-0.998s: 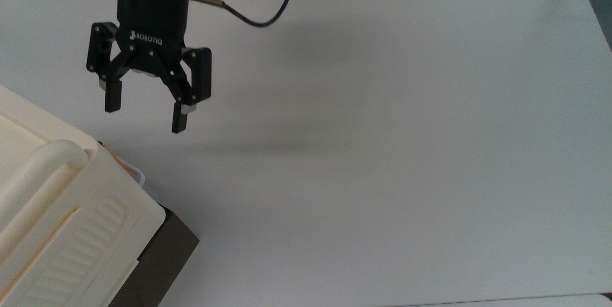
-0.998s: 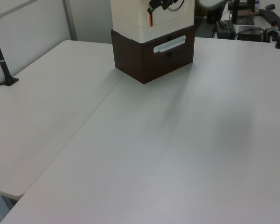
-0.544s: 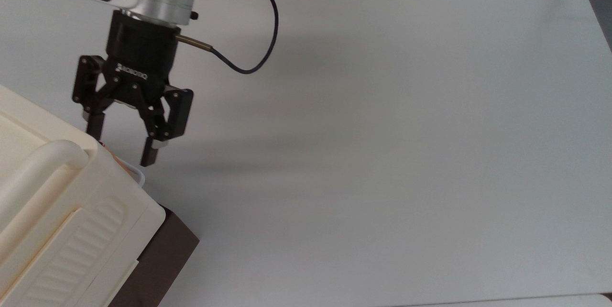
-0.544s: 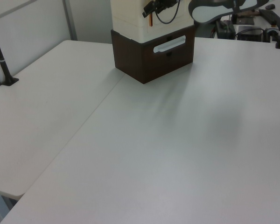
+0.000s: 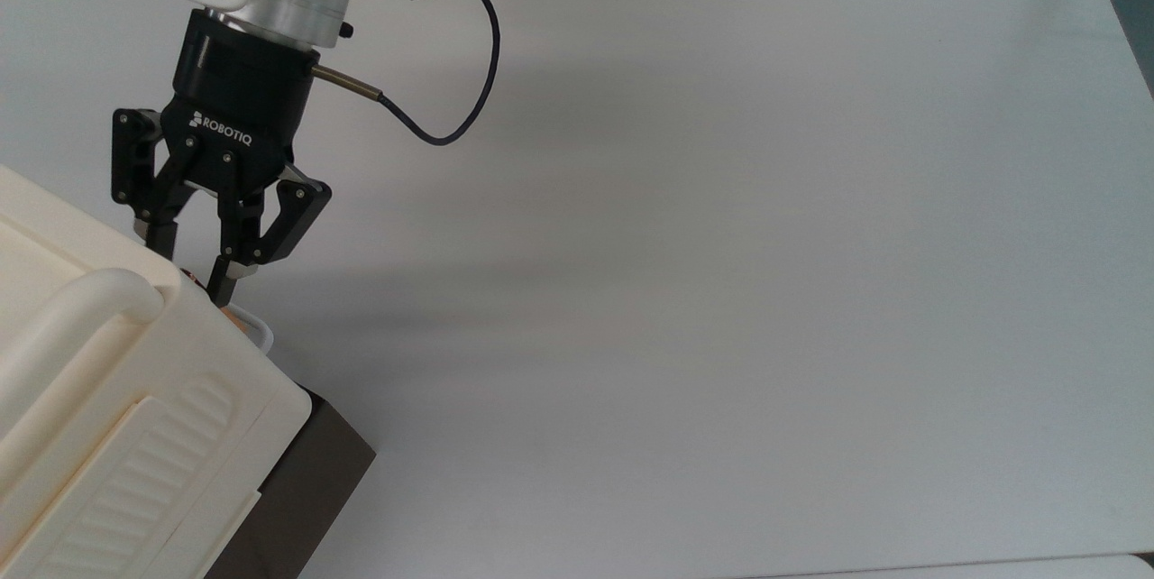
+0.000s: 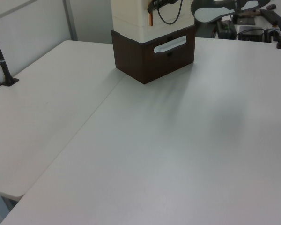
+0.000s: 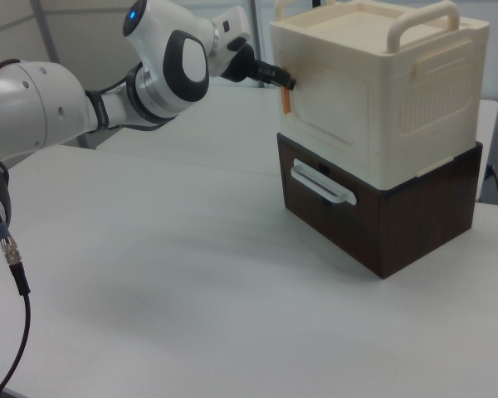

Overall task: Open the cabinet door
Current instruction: 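Pull the gripped door edge outward, swinging the door open on its hinge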

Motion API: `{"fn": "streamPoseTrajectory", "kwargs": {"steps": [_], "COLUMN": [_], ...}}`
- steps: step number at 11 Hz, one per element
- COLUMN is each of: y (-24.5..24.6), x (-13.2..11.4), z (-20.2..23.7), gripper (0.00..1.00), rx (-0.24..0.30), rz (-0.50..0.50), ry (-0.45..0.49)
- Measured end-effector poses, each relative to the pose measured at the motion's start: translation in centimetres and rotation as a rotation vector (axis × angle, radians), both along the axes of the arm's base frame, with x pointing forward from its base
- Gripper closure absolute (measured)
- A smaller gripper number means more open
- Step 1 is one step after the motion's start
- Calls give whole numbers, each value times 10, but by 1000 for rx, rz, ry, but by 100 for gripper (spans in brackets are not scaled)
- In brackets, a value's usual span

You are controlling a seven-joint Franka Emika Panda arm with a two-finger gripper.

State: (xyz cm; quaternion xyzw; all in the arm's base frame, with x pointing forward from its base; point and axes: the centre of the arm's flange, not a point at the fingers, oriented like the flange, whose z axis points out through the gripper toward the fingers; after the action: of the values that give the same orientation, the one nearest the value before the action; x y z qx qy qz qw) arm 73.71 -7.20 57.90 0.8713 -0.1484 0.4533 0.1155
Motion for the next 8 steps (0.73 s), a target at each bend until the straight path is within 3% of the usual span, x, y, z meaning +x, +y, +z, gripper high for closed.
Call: {"fn": "streamPoseTrajectory", "kwargs": {"steps": [1,2,4,6,8], "y": [4,5,7,6,3], "x": [0,0,0,-1,-3], "z": [0,1,1,3,5], "gripper": [75,79,85,85,85], "rx": [1,6,21,40,108], "rz": [4,3,-5,-12,-26], "ry": [-1,-3,-11,-16,-19]}}
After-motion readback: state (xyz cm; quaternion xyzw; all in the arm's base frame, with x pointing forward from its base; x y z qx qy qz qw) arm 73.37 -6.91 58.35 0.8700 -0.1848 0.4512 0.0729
